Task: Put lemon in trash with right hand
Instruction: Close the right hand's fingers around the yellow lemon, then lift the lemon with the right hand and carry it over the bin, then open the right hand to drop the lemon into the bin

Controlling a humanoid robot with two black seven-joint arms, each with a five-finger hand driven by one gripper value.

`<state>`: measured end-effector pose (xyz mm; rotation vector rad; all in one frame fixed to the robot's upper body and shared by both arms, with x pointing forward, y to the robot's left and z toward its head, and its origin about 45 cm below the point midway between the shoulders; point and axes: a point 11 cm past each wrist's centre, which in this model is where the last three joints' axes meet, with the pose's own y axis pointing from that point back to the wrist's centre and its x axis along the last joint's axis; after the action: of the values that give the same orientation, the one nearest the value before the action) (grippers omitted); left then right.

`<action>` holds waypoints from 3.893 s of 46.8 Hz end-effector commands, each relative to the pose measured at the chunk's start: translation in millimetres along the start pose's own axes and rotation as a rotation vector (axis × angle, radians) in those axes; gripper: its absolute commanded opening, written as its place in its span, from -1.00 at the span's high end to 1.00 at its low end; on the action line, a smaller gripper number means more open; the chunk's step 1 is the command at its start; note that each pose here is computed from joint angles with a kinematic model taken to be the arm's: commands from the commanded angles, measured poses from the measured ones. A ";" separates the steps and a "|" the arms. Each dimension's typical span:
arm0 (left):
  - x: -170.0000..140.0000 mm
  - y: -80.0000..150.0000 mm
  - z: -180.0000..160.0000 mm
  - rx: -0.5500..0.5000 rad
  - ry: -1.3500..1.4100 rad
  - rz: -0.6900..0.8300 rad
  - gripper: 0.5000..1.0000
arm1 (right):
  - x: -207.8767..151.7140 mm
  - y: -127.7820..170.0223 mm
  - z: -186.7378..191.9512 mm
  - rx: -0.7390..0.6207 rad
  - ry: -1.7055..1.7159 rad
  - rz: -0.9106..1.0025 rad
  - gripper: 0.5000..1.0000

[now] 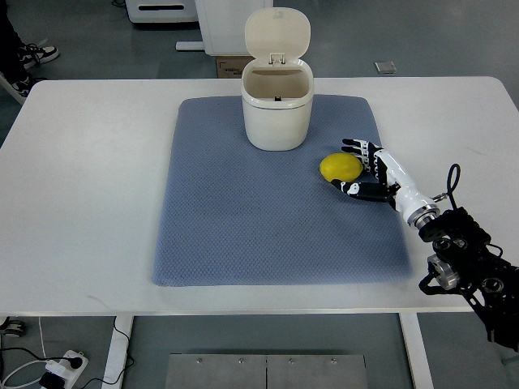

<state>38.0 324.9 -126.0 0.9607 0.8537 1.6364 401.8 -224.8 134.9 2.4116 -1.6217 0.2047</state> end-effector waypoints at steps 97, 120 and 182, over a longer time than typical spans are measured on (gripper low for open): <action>0.0 0.0 0.0 0.000 0.000 0.000 -1.00 | 57.2 -60.3 -118.8 0.117 0.113 0.055 1.00; 0.0 0.0 0.0 0.000 0.000 0.000 -1.00 | 38.1 -88.7 -178.2 0.137 0.304 0.019 1.00; 0.0 0.0 0.0 0.000 0.000 0.000 -1.00 | -6.1 -112.4 -174.3 0.027 0.499 0.010 0.51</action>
<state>38.0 324.9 -126.0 0.9607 0.8538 1.6364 505.6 -133.5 289.1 2.1335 -1.4023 0.7643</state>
